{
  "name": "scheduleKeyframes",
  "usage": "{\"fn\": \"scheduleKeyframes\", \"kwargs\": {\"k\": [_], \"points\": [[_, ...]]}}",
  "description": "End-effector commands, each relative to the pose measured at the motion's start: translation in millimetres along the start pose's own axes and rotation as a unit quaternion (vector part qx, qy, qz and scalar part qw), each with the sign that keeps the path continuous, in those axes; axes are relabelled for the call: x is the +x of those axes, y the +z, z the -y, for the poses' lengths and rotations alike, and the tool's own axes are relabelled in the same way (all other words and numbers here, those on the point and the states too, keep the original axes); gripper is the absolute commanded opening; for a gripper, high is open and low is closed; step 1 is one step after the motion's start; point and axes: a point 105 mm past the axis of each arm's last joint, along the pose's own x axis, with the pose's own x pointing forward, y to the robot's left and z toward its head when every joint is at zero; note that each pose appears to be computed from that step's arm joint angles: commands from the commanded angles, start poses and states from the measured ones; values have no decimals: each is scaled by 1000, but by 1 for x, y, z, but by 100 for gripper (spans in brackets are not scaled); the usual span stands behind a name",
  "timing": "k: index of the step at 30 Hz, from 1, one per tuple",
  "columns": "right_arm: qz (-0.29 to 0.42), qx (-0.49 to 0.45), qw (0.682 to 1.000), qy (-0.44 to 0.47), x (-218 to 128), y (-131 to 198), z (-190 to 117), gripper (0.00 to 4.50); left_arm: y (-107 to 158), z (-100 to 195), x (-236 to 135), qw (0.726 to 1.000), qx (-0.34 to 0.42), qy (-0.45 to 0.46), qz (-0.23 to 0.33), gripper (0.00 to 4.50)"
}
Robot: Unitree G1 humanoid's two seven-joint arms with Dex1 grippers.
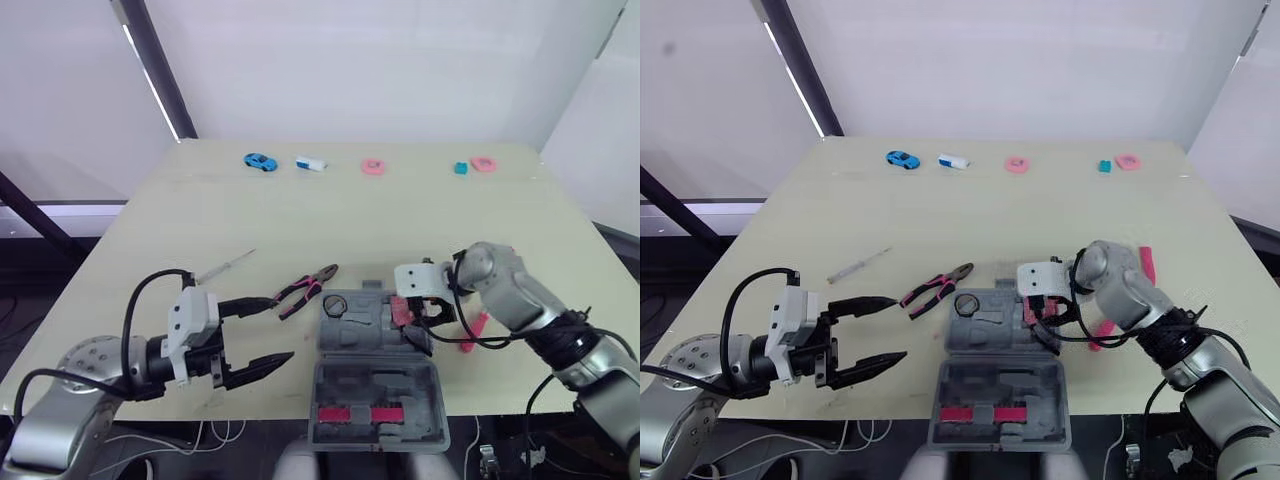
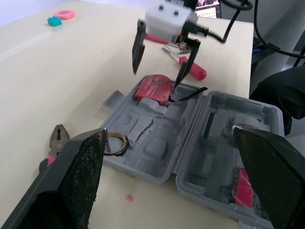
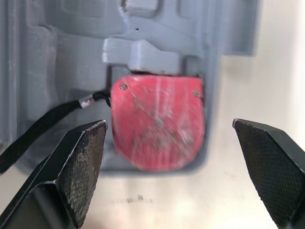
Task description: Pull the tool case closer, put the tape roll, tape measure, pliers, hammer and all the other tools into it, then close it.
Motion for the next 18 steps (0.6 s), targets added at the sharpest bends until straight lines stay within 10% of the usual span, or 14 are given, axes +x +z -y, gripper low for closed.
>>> {"fn": "scheduleKeyframes", "kwargs": {"k": [1, 6, 12, 18], "points": [[28, 11, 999, -25, -24, 0, 3, 445, 10, 1, 0, 1000, 21, -3, 7, 450], [88, 55, 993, -54, -31, 4, 3, 445, 9, -1, 2, 1000, 22, -2, 12, 450], [161, 127, 975, -85, -28, 4, -2, 176, 6, -2, 3, 1000, 22, -2, 14, 450], [273, 184, 935, -130, -22, 13, -3, 176, 5, -4, 4, 1000, 22, -5, 17, 450]]}}
